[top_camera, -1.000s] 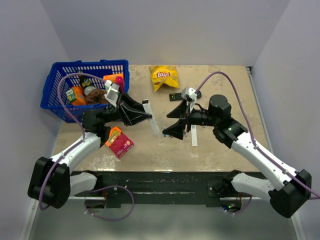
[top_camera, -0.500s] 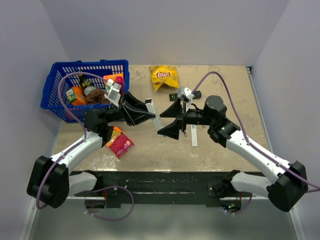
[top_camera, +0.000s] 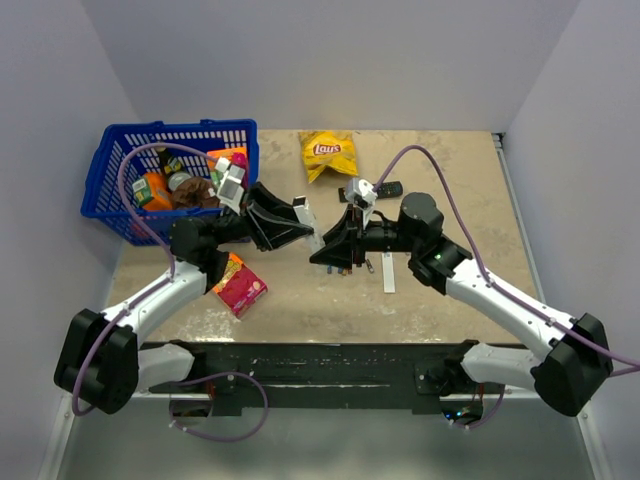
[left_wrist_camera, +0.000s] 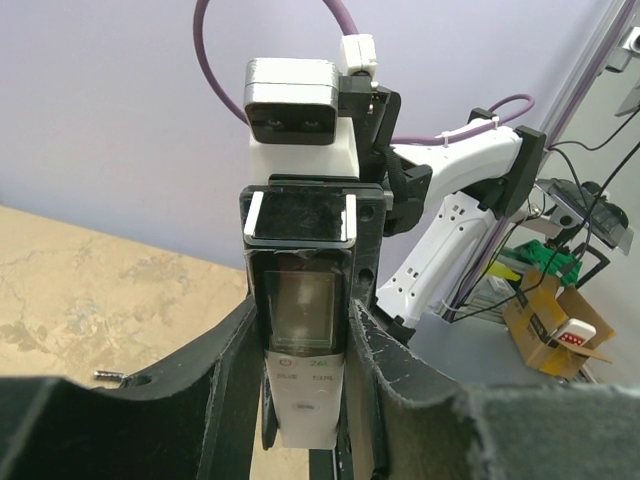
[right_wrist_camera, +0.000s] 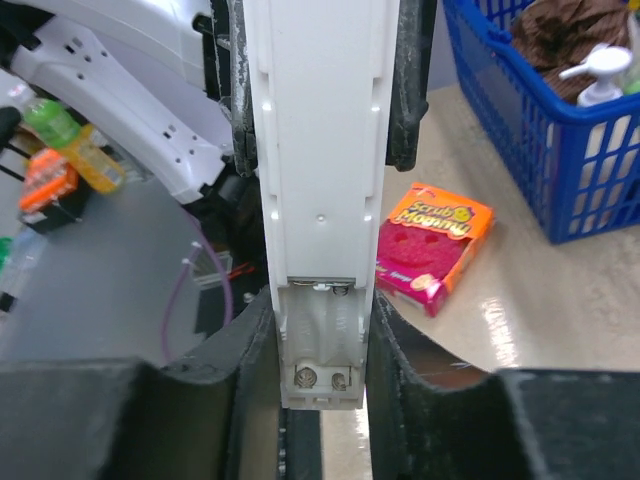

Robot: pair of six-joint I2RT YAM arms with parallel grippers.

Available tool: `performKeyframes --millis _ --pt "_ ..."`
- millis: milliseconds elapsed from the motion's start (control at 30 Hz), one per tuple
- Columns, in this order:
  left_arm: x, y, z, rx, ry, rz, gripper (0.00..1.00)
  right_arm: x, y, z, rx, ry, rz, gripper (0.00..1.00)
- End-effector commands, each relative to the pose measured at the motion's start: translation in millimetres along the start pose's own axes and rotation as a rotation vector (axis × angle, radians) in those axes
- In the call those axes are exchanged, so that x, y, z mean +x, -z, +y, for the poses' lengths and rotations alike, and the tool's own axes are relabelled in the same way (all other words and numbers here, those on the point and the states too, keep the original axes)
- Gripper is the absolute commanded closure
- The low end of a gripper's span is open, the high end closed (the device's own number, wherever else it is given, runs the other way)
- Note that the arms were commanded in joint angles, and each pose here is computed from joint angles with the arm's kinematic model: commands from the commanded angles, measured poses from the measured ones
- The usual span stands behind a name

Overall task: Load the batteries into the remote control
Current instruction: Turn over the remote control.

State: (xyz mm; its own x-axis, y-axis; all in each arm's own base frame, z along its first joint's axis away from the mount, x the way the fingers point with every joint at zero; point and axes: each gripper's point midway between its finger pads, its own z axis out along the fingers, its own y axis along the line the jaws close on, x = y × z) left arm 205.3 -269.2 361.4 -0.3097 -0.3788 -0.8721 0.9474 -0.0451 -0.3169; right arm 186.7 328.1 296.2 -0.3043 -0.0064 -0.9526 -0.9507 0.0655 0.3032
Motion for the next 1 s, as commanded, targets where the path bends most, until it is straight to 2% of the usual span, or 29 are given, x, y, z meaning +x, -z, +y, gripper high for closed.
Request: performKeyframes --millis 0,33,67,100,133,200,233,267,333,467,567,700,900,967 --pt "-22.9 -6.0 -15.6 0.053 -0.124 -0.061 1.0 -7.2 4.4 -4.9 0.06 0.056 0.004 0.83" --pt "-21.2 -5.5 -14.0 0.039 -0.108 -0.053 0.93 -12.0 6.9 -5.6 0.079 0.071 0.0 0.89" --pt "-20.8 -5.3 -11.8 0.027 -0.112 -0.051 0.74 -11.7 8.7 -7.6 0.096 0.094 0.008 0.91" --pt "-20.4 -5.1 -9.6 0.013 -0.11 -0.048 0.66 -7.6 11.3 -10.1 0.119 0.086 0.028 0.92" --pt "-17.6 -4.0 -4.4 -0.026 -0.08 -0.032 0.53 -11.4 13.7 -15.1 0.162 0.095 0.026 0.96" --pt "-21.4 -2.8 8.8 -0.11 -0.1 -0.044 0.4 -12.0 20.9 -20.2 0.216 0.119 0.044 0.98" --pt "-20.2 -0.5 15.1 -0.176 -0.058 -0.023 0.27 -13.4 24.9 -27.8 0.272 0.117 0.05 0.99" --pt "-27.3 1.9 27.8 -0.259 -0.076 -0.047 0.21 -11.9 30.2 -29.9 0.304 0.12 0.067 1.0" --pt "-30.7 8.7 40.3 -0.395 -0.015 -0.042 0.1 -17.7 37.7 -41.5 0.394 0.134 0.069 1.0" --pt "-42.8 21.3 64.5 -0.652 0.069 -0.092 0.06 -18.1 51.9 -58.8 0.538 0.135 0.093 1.0" --pt "-41.3 15.4 66.7 -0.74 0.132 -0.119 0.05 -20.2 57.3 -67.2 0.612 0.133 0.103 1.0" --pt "-36.6 -11.1 58.4 -0.758 0.168 -0.125 0.05 -22.3 62.1 -74.1 0.694 0.139 0.111 1.0" --pt "-26.6 -37.4 63.5 -0.734 0.226 -0.149 0.05 -19.1 59.9 -72.6 0.718 0.134 0.119 1.0" --pt "-13.1 -40.0 73.7 -0.771 0.243 -0.117 0.07 -18.7 59.6 -71.0 0.72 0.133 0.117 1.0"
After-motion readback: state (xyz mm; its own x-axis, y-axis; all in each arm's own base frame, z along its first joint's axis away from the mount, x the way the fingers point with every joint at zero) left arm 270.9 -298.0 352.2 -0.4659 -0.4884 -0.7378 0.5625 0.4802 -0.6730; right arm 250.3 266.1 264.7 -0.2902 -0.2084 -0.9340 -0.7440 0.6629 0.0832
